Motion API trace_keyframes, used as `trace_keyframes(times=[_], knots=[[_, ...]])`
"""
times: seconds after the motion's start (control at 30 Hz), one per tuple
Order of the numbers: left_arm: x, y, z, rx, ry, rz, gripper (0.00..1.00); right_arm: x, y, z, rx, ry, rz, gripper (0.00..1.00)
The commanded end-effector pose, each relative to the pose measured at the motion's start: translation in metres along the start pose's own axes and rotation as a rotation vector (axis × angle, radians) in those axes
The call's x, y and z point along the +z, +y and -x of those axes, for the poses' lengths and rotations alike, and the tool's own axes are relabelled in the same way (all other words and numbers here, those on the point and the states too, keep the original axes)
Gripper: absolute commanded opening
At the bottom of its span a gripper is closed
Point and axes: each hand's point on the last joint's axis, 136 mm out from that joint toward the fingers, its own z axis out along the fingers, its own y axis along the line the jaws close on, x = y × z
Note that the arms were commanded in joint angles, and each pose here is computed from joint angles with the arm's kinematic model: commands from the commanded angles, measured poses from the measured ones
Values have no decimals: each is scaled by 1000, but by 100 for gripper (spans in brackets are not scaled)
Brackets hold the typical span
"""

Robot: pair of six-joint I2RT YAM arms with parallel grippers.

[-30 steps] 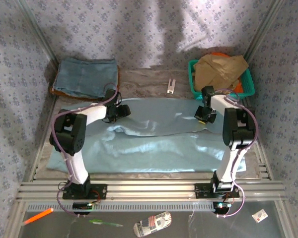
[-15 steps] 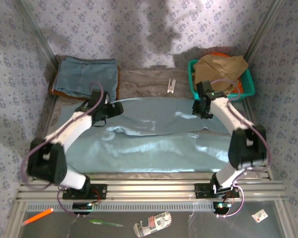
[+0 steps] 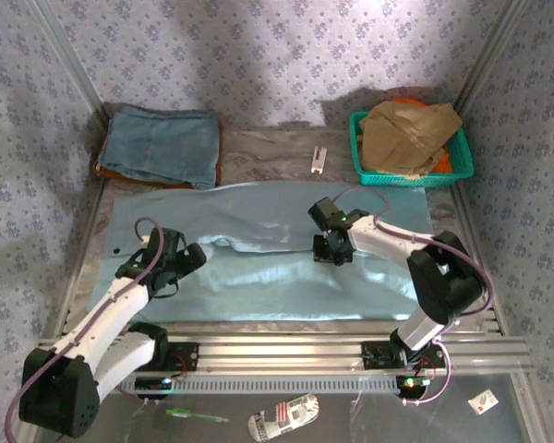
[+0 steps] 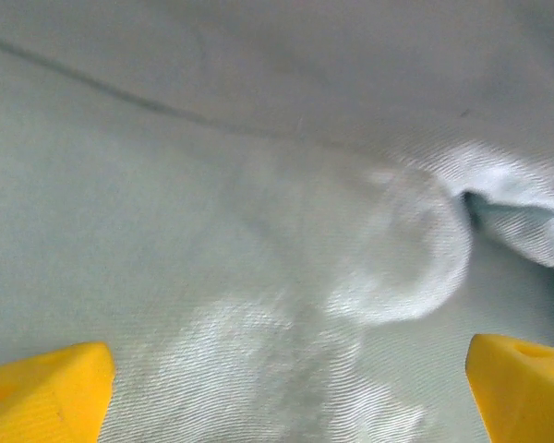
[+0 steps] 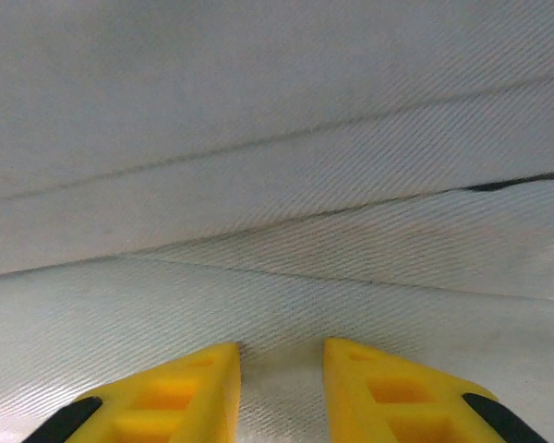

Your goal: Fold and stack the trousers

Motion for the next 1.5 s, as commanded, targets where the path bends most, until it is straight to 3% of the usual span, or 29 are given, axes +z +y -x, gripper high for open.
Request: trace_keyframes(times=[0.0,0.17,0.33,0.47,0.6,0.73,0.87,1.0,1.1,1.27,1.47], knots=[[9,2,-6,-43,7,-11,97,20,-9,-5,44,18,-26,30],[29,9,1,-60,9,43,98,37,-26,10,40,35,-85,30],[43,-5,27,-99,44,46,97,37,-33,52,33,19,-110,30],[49,-23,50,-72,64,33,95,20,-28,85,34,-9,-81,30],[38,-37,66,-42,58,11,95,-7,-20,90,11,-38,-45,32],[4,-38,62,-68,32,-39,96,-42,-21,67,2,-74,-16,35],[-30,-14,34,-112,30,-41,93,-72,-33,30,28,-116,11,38],[-49,4,-4,-139,69,-59,85,-82,-74,-13,152,-108,-43,50],[-49,1,-35,-135,124,-108,80,-83,-100,-43,282,-113,-52,58],[-41,-8,-69,-62,162,-126,80,-72,-127,-87,468,-87,-33,68],[-16,-6,-88,-64,189,-86,86,-43,-129,-98,646,-22,68,70]])
